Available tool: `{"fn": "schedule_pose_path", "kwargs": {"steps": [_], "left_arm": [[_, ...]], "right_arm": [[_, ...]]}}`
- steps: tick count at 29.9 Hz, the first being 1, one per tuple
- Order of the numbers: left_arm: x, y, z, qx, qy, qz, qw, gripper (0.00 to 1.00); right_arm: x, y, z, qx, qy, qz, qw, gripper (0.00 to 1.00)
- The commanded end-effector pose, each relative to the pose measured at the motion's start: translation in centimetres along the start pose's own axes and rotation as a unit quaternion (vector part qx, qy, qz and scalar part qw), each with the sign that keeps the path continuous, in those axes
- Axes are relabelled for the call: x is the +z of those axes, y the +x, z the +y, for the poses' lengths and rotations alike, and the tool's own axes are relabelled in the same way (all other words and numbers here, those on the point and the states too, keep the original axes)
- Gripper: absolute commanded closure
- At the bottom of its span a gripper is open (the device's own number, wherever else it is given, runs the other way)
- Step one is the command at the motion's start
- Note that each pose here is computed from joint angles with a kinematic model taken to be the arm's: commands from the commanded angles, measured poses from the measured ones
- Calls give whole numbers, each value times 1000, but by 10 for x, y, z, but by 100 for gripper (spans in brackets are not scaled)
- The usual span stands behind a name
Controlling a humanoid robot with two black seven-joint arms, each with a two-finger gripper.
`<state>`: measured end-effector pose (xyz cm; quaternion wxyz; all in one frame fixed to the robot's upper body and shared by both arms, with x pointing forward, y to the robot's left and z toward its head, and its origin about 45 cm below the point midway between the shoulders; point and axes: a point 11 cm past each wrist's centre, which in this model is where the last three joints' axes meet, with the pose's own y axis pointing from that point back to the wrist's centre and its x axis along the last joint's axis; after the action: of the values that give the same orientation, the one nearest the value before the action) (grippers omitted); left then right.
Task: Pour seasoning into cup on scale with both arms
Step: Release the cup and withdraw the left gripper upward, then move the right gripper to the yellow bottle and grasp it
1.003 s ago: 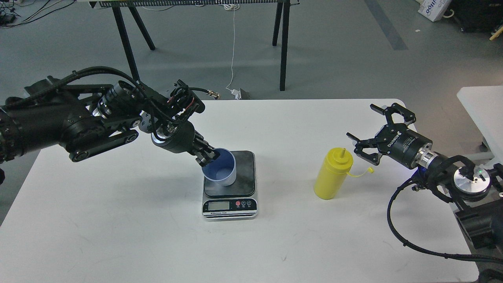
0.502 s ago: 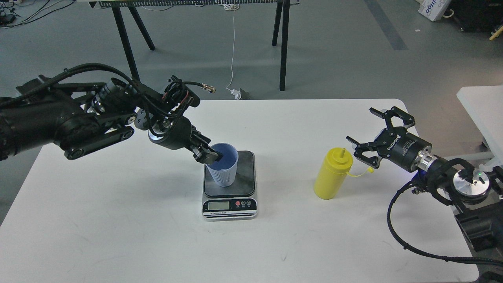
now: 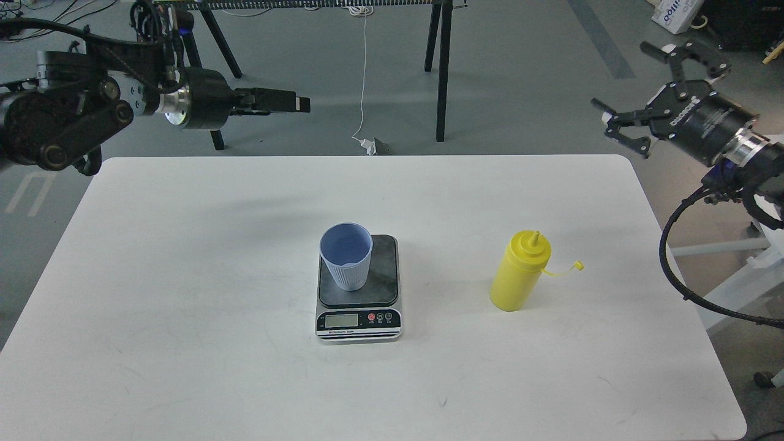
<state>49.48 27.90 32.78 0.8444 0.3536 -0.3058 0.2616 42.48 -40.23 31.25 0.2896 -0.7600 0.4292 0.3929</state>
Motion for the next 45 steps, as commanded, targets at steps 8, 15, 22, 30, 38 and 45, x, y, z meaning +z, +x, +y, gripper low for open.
{"fn": "schedule_pose_path", "kwargs": {"steps": [8,15,22,30,38,45], "left_arm": [[-12,13,-15,128,-70,211,966,1],[-17,-10,-28,110,-66,226,966,1],[-20,-12,-27,106,-59,222,967,1],[-28,-18,-26,105,-53,228,967,1],[-30,-20,-25,103,-50,227,967,1],[-31,-25,-27,99,-49,230,967,1]], "right_arm": [[59,102,152,77,154,-271,947,2],[143,112,182,137,66,-314,937,3],[193,118,194,173,2,-319,932,3],[243,128,185,184,-20,-334,924,3],[267,137,169,187,-21,-344,920,3],[276,142,155,189,-22,-346,919,3]]}}
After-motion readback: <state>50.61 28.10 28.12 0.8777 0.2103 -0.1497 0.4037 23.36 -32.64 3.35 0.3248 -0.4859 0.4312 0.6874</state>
